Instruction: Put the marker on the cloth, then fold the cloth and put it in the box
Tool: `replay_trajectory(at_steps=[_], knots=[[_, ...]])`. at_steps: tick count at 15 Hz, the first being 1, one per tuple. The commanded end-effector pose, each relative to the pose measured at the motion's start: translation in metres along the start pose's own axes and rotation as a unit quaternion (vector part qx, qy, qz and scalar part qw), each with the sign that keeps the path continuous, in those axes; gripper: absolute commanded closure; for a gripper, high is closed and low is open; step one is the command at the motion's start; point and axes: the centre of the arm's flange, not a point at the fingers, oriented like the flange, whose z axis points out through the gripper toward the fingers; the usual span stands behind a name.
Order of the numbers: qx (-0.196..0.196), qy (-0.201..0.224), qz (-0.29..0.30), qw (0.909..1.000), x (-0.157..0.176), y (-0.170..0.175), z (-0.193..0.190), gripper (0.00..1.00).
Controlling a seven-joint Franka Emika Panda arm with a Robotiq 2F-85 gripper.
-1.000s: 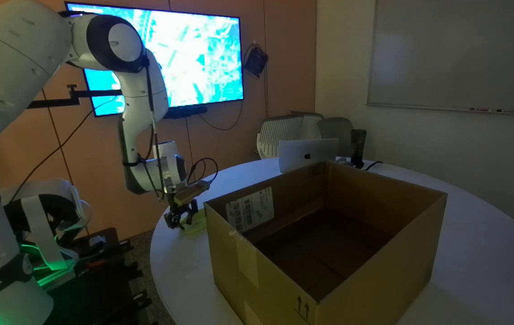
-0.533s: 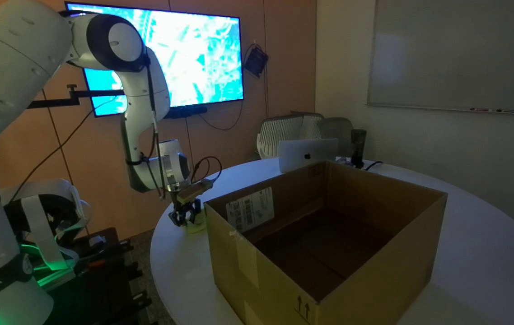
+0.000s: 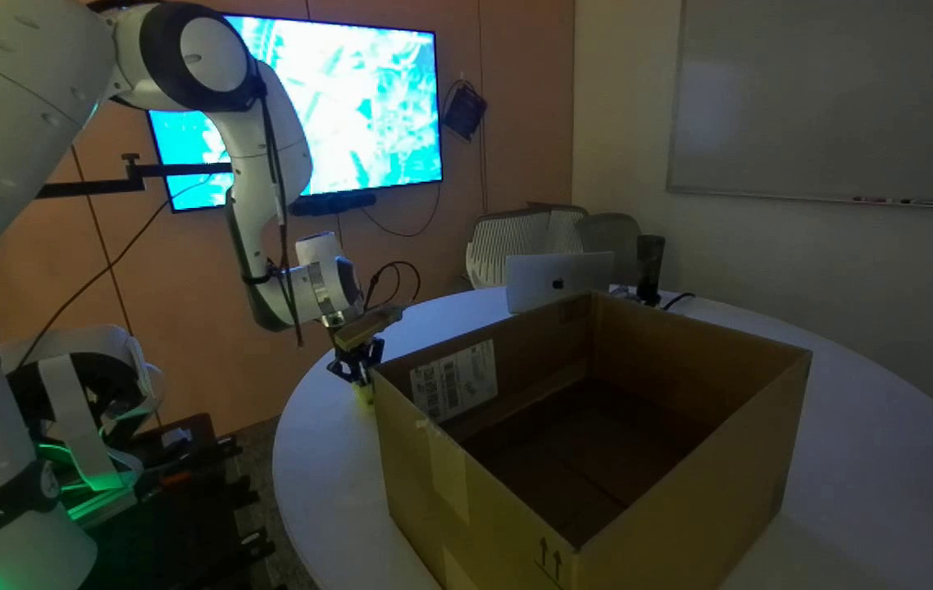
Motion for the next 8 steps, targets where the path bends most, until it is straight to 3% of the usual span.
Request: replay_trajectory(at_steps=[1,5,8], knots=[[-0.038,-0.008,0.03,0.9988,-0.008,0.023,-0.027,0.83],[-0.067,-0.018,0.087,0.9938,-0.01,0.056,-0.031,0.84],[-0.07,-0.026,0.177,0.9813,-0.003,0.09,-0.021,0.84]])
